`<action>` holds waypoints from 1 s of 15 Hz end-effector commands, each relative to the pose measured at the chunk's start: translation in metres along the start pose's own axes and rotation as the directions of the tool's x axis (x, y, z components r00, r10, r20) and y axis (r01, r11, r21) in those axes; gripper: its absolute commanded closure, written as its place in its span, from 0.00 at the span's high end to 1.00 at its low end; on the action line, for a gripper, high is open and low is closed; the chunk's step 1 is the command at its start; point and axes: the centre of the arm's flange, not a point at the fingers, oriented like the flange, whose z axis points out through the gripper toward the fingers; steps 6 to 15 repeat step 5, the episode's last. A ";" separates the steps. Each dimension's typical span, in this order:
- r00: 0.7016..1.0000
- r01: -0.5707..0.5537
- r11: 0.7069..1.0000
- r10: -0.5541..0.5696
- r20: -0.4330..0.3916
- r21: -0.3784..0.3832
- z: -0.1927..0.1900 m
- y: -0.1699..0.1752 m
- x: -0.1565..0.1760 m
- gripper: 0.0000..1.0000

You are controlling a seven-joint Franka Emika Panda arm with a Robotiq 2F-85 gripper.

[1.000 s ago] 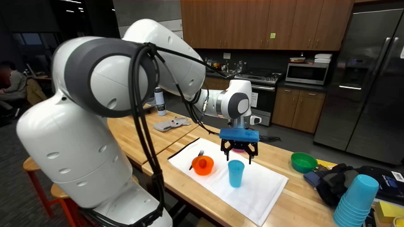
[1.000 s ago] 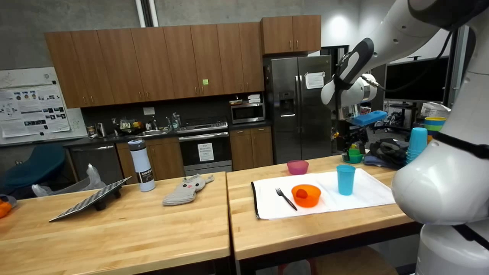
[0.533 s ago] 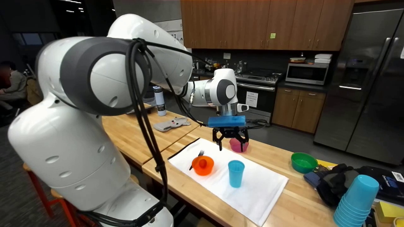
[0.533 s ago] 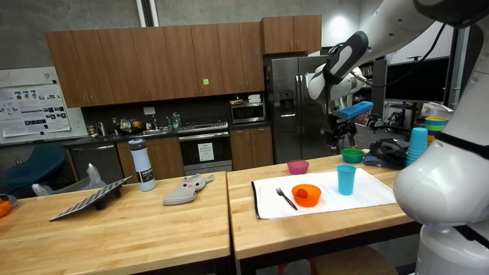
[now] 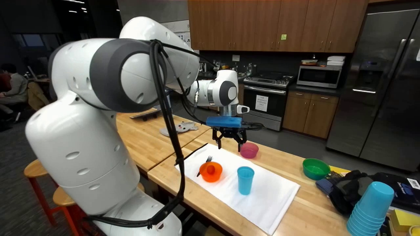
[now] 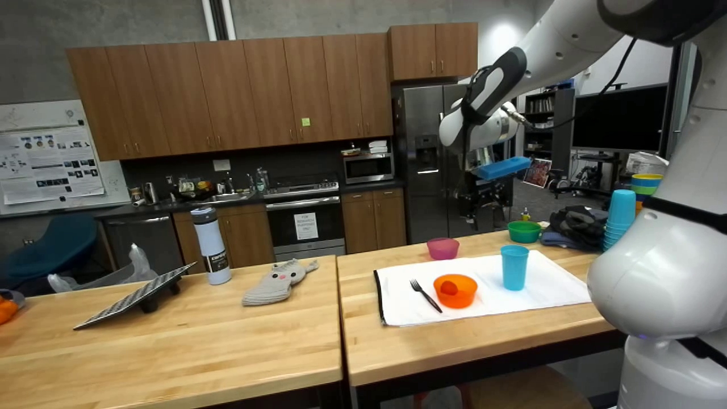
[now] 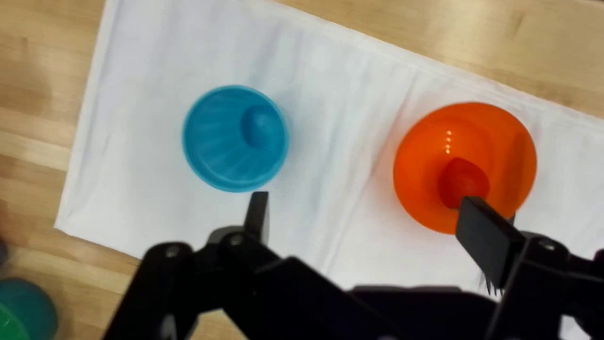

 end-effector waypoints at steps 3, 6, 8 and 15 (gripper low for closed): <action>0.995 -0.103 0.994 0.104 -0.008 0.023 -0.006 -0.025 0.023 1.00; 0.993 -0.115 0.993 0.115 -0.003 0.023 -0.004 -0.026 0.029 1.00; 0.993 -0.115 0.993 0.115 -0.003 0.023 -0.004 -0.026 0.029 1.00; 0.993 -0.115 0.993 0.115 -0.003 0.023 -0.004 -0.026 0.029 1.00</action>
